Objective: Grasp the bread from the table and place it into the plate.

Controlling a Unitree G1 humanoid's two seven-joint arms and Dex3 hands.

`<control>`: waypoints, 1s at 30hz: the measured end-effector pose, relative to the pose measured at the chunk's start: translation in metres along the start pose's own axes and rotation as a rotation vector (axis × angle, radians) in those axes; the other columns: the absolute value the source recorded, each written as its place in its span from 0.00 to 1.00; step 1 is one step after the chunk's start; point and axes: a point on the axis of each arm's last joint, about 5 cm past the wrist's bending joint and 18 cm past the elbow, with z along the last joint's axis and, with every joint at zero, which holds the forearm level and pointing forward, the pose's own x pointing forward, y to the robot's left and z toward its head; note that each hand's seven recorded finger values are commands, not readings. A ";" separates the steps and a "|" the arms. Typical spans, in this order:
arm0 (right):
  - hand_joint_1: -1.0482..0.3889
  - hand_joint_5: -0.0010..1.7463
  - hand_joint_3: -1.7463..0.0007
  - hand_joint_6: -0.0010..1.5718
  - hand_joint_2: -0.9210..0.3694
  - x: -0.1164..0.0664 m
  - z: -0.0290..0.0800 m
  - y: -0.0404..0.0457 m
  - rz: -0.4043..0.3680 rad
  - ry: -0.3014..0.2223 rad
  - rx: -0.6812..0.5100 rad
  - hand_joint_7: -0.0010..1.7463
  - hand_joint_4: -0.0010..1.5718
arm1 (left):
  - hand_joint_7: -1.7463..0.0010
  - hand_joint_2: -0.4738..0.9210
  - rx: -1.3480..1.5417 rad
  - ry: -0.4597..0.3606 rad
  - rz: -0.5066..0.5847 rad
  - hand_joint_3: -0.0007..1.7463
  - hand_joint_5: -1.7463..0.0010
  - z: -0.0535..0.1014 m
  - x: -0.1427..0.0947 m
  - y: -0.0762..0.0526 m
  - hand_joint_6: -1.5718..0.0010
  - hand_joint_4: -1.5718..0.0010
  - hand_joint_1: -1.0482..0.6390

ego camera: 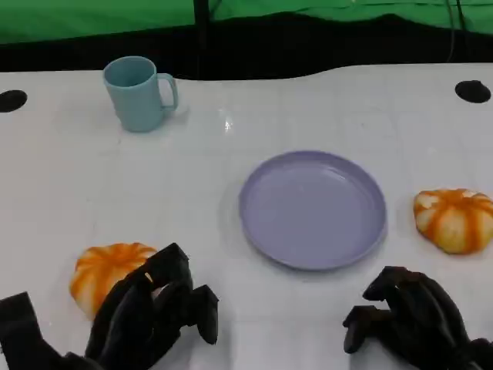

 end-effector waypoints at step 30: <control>0.00 0.42 1.00 1.00 0.16 0.001 0.000 0.0011 -0.003 -0.001 -0.002 0.21 1.00 | 0.68 1.00 0.795 -0.013 0.021 0.17 0.28 0.066 -0.002 -0.004 0.74 0.77 0.27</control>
